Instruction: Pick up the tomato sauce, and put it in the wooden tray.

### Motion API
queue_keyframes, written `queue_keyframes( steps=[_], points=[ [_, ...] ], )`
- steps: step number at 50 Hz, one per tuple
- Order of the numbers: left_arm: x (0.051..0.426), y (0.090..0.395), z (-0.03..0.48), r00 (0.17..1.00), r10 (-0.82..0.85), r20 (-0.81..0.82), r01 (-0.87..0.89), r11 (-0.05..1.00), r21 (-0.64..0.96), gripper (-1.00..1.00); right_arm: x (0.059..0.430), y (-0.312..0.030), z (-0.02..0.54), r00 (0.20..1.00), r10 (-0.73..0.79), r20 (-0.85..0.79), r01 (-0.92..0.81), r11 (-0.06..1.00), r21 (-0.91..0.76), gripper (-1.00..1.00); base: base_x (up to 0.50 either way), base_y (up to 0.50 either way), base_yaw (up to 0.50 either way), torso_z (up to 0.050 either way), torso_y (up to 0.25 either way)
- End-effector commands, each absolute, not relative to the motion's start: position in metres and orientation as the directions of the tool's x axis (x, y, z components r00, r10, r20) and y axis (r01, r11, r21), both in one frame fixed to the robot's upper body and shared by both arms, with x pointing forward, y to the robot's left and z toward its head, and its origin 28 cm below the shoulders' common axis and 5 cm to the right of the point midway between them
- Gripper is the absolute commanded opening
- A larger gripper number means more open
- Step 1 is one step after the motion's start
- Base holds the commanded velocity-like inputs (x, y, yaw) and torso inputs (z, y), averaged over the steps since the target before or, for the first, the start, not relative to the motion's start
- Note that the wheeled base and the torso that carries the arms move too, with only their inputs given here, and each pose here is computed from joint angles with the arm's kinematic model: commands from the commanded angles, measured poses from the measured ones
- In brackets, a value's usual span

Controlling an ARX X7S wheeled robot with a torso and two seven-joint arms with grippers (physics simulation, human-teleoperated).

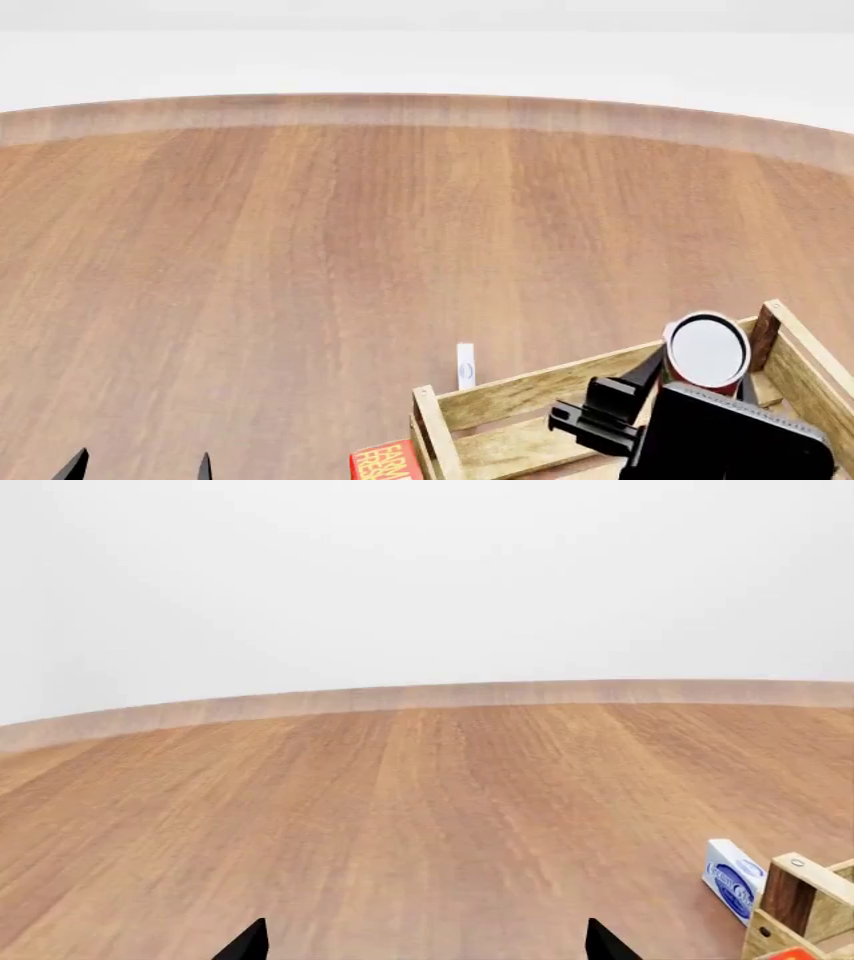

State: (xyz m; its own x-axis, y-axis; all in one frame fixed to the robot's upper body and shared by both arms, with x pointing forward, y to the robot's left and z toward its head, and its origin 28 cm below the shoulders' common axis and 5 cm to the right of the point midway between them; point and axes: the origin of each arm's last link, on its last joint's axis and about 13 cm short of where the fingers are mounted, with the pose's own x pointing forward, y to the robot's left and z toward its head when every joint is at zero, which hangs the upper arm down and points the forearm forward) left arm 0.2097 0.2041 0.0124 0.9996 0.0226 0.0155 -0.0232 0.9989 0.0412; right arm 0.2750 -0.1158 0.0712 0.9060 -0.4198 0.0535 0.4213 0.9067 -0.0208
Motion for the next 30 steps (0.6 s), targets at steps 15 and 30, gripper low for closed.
queue_keyframes(
  steps=[15, 30],
  points=[
    [0.209, 0.204, 0.012, 1.0, 0.023, 0.016, -0.024, 0.999, 0.041, 1.0, 0.318, -0.127, 0.05, 0.897, -0.44, -0.03, 0.439, 0.898, -0.042, -1.0, 0.0, 0.0, 0.0, 0.0, 0.0],
    [0.209, 0.204, 0.013, 1.0, 0.023, 0.016, -0.024, 0.999, 0.04, 1.0, 0.332, -0.131, 0.037, 0.897, -0.439, -0.059, 0.438, 0.898, -0.022, -1.0, 0.0, 0.0, 0.0, 0.0, 0.001]
  ],
)
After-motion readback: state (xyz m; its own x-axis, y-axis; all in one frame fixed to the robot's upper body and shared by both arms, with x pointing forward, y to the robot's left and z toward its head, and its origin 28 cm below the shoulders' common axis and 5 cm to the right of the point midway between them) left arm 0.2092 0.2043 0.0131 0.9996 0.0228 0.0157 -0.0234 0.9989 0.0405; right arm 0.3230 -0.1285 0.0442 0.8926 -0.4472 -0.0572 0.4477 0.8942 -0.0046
